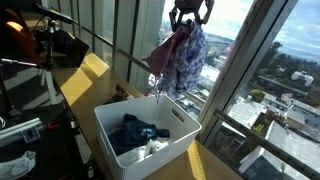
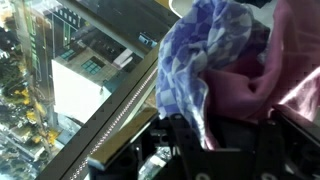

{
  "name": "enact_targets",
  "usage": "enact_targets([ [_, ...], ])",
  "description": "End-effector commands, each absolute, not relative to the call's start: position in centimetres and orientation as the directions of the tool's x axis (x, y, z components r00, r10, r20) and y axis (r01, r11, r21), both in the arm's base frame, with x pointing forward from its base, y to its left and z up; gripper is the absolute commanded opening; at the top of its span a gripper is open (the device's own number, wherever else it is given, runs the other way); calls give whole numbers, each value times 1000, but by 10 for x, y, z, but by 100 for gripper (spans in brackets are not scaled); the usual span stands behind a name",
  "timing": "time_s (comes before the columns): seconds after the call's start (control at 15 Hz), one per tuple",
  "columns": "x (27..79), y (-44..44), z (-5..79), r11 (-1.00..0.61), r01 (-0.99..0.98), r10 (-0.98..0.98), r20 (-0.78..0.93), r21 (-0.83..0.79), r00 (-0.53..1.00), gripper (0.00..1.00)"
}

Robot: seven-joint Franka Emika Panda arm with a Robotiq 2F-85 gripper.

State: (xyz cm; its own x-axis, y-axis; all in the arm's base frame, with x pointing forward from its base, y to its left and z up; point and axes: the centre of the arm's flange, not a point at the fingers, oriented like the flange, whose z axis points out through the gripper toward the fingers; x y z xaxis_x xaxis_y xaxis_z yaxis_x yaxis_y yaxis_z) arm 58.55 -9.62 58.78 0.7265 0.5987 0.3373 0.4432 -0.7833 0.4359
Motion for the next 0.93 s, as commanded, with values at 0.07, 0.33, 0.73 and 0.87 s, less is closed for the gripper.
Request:
enact_targets([
  [0.07,586,-116,596,-799,428,579,347,423,738,0],
  [0.33,583,-123,603,-802,418,573,353,426,740,0],
  [0.73,569,-136,642,-798,385,573,385,463,724,0],
  [0.87,562,-142,664,-794,367,575,404,484,711,0],
])
